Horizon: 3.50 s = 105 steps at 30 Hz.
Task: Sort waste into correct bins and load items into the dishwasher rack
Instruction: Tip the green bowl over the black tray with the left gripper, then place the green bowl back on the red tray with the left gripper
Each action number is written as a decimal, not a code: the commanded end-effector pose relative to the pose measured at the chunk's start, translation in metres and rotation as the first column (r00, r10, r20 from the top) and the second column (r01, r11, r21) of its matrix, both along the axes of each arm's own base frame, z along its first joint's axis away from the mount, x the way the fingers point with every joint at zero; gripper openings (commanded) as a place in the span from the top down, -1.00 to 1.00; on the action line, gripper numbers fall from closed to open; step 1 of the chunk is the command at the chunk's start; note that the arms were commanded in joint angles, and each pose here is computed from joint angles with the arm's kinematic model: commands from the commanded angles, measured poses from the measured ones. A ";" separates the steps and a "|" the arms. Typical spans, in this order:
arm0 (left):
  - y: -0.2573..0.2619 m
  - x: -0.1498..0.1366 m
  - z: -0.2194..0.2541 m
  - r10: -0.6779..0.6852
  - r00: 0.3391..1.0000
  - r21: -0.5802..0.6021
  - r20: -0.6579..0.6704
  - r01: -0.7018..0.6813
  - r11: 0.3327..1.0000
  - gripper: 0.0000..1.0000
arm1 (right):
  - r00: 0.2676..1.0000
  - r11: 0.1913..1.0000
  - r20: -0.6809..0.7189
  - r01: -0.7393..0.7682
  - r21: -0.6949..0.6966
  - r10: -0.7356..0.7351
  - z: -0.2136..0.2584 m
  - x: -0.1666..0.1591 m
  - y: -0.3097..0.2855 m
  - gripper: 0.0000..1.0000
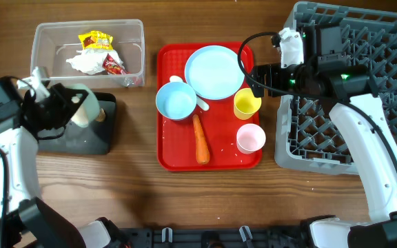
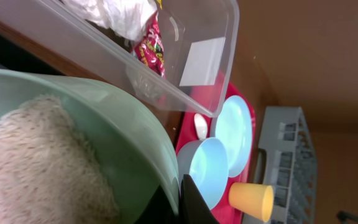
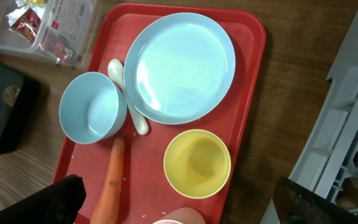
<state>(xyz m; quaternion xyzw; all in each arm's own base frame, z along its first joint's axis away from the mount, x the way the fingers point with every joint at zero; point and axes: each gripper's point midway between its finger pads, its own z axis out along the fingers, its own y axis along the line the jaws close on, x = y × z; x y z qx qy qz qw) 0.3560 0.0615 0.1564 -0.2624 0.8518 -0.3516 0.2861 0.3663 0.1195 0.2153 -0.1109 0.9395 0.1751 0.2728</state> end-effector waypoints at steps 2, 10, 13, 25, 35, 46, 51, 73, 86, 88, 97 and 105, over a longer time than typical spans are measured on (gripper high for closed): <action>0.015 0.004 0.011 -0.050 0.991 -0.100 0.127 0.063 0.993 0.92 | 1.000 1.000 -0.006 0.017 -0.007 -0.017 -0.002 0.003 -0.002 -0.99; 0.029 0.019 -0.008 -0.091 0.970 -0.151 0.226 0.127 0.980 0.92 | 1.000 1.000 -0.014 0.018 -0.007 -0.019 -0.003 0.002 -0.002 -0.99; 0.025 0.020 0.002 -0.138 0.941 -0.129 0.307 0.185 0.974 0.92 | 1.000 1.000 -0.015 0.019 -0.006 -0.019 -0.003 0.002 -0.002 -0.99; 0.039 -0.001 0.047 -0.154 0.827 -0.180 0.540 0.292 0.939 0.92 | 0.999 1.000 -0.040 0.019 -0.012 -0.019 -0.006 -0.003 -0.003 -1.00; 0.051 -0.010 0.054 -0.121 0.813 -0.203 0.569 0.282 0.938 0.92 | 0.997 0.999 -0.062 0.035 -0.006 -0.035 -0.008 -0.006 -0.003 -0.99; 0.051 -0.010 0.054 -0.093 0.840 -0.265 0.534 0.271 0.925 0.92 | 0.997 0.999 -0.060 0.038 -0.004 -0.038 -0.007 -0.006 -0.003 -0.99; 0.057 -0.004 0.060 -0.096 0.839 -0.260 0.536 0.272 0.926 0.92 | 0.997 0.999 -0.059 0.040 -0.003 -0.040 -0.007 -0.005 -0.003 -0.99; -0.128 0.033 0.091 -0.483 0.678 -0.048 0.554 0.605 0.795 0.92 | 0.997 0.999 -0.064 0.040 -0.003 -0.040 -0.008 -0.006 -0.003 -0.99; -0.283 -0.028 -0.019 -0.697 0.718 0.391 -0.002 0.642 0.660 0.92 | 0.999 0.999 -0.029 0.038 0.002 -0.038 -0.003 0.000 -0.002 -1.00; -0.283 -0.050 -0.023 -0.689 0.720 0.487 -0.087 0.634 0.601 0.92 | 0.999 0.999 -0.021 0.038 0.004 -0.038 -0.002 0.002 -0.002 -1.00; -0.274 -0.105 -0.075 -0.641 0.656 0.641 -0.398 0.699 0.317 0.92 | 0.999 0.999 -0.021 0.038 0.005 -0.038 -0.002 0.002 -0.002 -0.99; -0.269 -0.111 -0.128 -0.590 0.605 0.586 -0.535 0.769 0.257 0.41 | 0.999 0.999 -0.027 0.038 0.003 -0.038 -0.003 0.001 -0.002 -1.00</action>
